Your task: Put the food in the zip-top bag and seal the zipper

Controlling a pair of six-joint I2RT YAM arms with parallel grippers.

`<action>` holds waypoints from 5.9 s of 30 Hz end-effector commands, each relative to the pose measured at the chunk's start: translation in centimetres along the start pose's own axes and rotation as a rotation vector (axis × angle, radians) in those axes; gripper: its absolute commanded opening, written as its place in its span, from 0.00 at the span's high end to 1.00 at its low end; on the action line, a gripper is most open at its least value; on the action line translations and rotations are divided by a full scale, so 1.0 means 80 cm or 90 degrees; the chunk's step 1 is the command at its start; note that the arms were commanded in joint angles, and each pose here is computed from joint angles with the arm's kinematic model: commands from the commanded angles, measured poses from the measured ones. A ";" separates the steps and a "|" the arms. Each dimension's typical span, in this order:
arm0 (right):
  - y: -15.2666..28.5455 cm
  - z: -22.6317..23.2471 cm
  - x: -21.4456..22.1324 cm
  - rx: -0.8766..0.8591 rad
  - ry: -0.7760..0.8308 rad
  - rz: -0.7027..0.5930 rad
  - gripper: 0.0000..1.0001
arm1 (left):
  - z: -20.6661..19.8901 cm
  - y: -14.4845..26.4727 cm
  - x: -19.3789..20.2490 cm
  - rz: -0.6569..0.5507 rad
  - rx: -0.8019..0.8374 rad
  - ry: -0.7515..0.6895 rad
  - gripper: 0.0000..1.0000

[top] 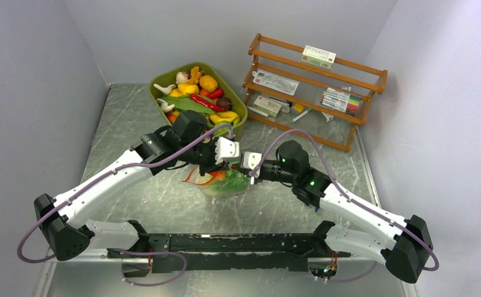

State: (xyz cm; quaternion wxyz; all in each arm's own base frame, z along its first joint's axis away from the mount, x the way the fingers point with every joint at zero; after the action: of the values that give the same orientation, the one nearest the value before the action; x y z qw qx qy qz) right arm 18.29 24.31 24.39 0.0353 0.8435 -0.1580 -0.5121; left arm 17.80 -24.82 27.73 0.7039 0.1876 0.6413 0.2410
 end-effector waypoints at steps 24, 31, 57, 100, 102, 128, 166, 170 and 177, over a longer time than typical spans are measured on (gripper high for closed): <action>0.056 -0.025 0.043 0.283 -0.068 -0.013 1.00 | -0.024 0.055 0.042 0.045 -0.108 0.028 0.93; 0.060 -0.026 0.055 0.293 -0.082 -0.008 1.00 | -0.024 0.062 0.061 0.077 -0.136 0.045 0.93; 0.100 -0.052 0.062 0.401 -0.113 0.015 1.00 | -0.039 0.098 0.070 0.077 -0.170 0.051 0.93; 0.145 -0.083 0.100 0.495 -0.295 0.143 0.86 | 0.007 -0.003 0.028 -0.089 -0.035 -0.214 0.93; 0.145 -0.067 0.107 0.478 -0.336 0.161 0.79 | -0.008 -0.011 0.041 -0.092 0.004 -0.202 0.93; 0.234 -0.089 0.006 0.754 -0.482 0.112 0.00 | -0.088 -0.008 0.049 -0.170 0.181 -0.119 0.58; 0.184 -0.020 0.020 0.553 -0.771 0.102 0.01 | -0.083 -0.030 0.143 -0.139 -0.218 0.784 0.38; 0.182 -0.016 0.023 0.538 -0.772 0.119 0.01 | -0.083 -0.054 0.154 -0.150 -0.187 0.783 0.35; 0.181 -0.009 0.024 0.523 -0.774 0.107 0.01 | -0.064 -0.078 0.156 -0.154 -0.200 0.747 0.58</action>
State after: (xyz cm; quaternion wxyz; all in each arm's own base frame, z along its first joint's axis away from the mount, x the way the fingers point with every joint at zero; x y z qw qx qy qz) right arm 16.86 9.77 26.40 -0.3454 0.3315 -0.4073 -0.7778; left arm 12.68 -21.04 11.79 0.2327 -0.1392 0.8899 0.3668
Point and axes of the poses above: each gripper's point midway between its finger pads, its own y axis back along the fingers, its own z axis along the line the jaws close on, x = y × z, the point moved 6 cm from there along y, back along the fingers, and after that the axes turned 2 degrees about y, right-handed, at the moved point
